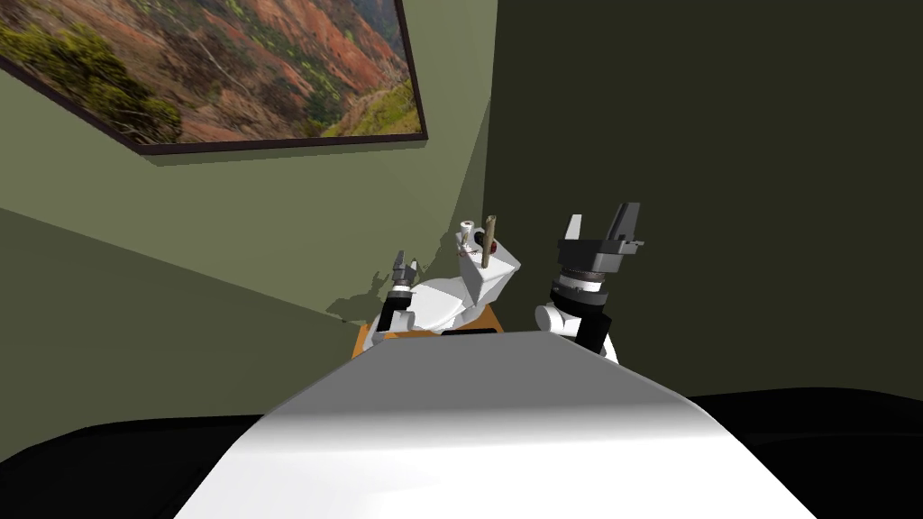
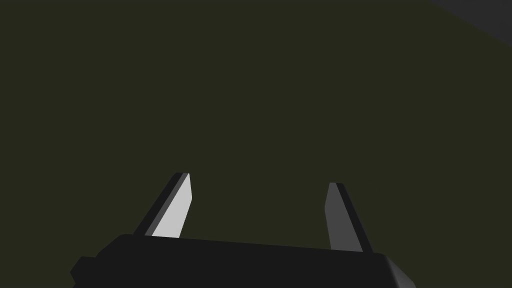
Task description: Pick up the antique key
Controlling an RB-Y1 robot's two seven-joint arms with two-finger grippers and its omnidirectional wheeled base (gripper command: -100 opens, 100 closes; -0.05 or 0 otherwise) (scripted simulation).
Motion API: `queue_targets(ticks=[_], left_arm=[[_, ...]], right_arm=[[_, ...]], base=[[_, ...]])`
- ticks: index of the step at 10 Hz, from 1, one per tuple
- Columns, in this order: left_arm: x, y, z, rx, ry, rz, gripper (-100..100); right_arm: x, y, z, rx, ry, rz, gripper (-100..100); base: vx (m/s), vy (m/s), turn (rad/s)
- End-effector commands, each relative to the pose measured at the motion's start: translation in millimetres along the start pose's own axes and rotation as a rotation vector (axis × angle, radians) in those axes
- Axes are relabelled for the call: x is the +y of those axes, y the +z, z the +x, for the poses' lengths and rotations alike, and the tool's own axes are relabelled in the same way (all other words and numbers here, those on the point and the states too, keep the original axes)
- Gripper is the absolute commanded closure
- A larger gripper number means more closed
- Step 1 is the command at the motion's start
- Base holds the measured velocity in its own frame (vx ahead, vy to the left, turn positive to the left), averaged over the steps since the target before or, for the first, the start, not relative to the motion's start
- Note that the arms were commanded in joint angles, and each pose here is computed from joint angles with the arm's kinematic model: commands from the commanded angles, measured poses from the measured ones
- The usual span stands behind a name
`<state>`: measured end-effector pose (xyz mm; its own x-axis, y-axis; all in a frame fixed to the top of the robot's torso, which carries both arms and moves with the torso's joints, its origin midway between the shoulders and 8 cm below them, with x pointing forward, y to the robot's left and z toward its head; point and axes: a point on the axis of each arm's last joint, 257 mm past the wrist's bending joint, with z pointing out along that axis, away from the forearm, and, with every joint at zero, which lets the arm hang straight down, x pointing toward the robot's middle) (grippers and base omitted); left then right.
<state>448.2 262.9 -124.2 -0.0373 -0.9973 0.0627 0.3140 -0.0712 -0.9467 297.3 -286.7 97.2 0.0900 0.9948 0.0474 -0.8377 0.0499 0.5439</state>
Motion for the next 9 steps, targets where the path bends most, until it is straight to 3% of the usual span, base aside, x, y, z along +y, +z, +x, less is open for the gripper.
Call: queue_targets(ticks=[1,5,9], left_arm=[[9,6.5,0.9,0.001,-0.008,-0.011,-100],[28,20.9,2.8,0.004,-0.023,-0.035,-100],[51,46.0,8.3,0.014,-0.043,-0.063,-100]], right_arm=[[0,0.0,0,0.000,0.000,0.000,0],[0,0.0,0,0.000,0.000,0.000,0],[0,0.0,0,0.000,0.000,0.000,0]], base=[[-0.016,0.001,-0.033],[-0.018,0.001,-0.026],[-0.020,-0.002,-0.037]])
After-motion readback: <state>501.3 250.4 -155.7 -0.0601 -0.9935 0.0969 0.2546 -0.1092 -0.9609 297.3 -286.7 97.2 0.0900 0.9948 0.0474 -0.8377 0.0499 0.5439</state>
